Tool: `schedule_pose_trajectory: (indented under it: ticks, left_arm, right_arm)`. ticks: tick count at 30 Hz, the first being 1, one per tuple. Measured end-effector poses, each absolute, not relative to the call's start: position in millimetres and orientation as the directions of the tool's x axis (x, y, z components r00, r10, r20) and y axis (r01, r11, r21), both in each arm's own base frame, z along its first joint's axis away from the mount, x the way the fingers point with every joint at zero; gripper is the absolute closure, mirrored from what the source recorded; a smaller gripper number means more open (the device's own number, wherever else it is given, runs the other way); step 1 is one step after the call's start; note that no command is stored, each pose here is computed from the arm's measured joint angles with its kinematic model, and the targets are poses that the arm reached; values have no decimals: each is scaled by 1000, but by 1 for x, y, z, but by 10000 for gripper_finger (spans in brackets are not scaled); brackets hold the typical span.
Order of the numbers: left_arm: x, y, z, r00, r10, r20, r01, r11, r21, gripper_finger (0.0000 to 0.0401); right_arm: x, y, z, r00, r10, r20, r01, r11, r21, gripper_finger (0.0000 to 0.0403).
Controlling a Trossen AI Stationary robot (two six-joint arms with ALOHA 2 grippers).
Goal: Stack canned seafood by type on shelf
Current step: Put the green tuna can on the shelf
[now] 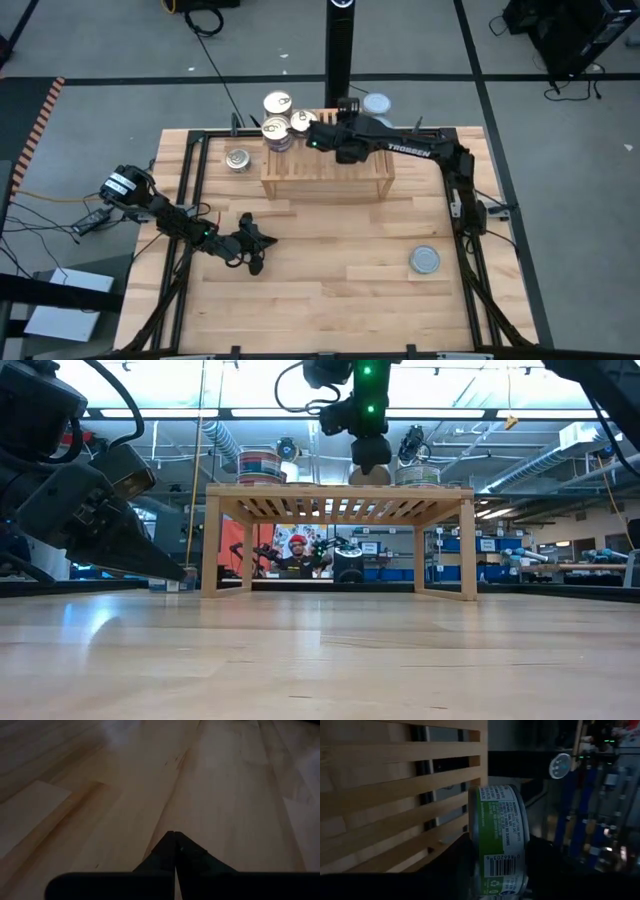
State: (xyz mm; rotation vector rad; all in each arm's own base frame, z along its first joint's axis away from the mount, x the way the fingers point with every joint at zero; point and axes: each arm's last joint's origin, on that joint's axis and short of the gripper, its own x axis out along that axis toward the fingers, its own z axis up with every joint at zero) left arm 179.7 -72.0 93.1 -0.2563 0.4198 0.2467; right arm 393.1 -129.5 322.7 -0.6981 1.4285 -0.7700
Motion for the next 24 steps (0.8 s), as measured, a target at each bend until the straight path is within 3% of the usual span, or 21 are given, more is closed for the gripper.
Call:
schedule_pose_trajectory:
  ticks: [15, 24]
  left_arm:
    - [180, -72, 93, 885, 179, -430, -283, 940, -191, 394]
    - [180, -72, 93, 885, 179, -430, -281, 941, -188, 394]
  right_arm:
    - [394, -144, 306, 4, -759, -651, 13, 651, -759, 243]
    - [394, -140, 301, 6, -720, -694, -5, 694, -720, 161]
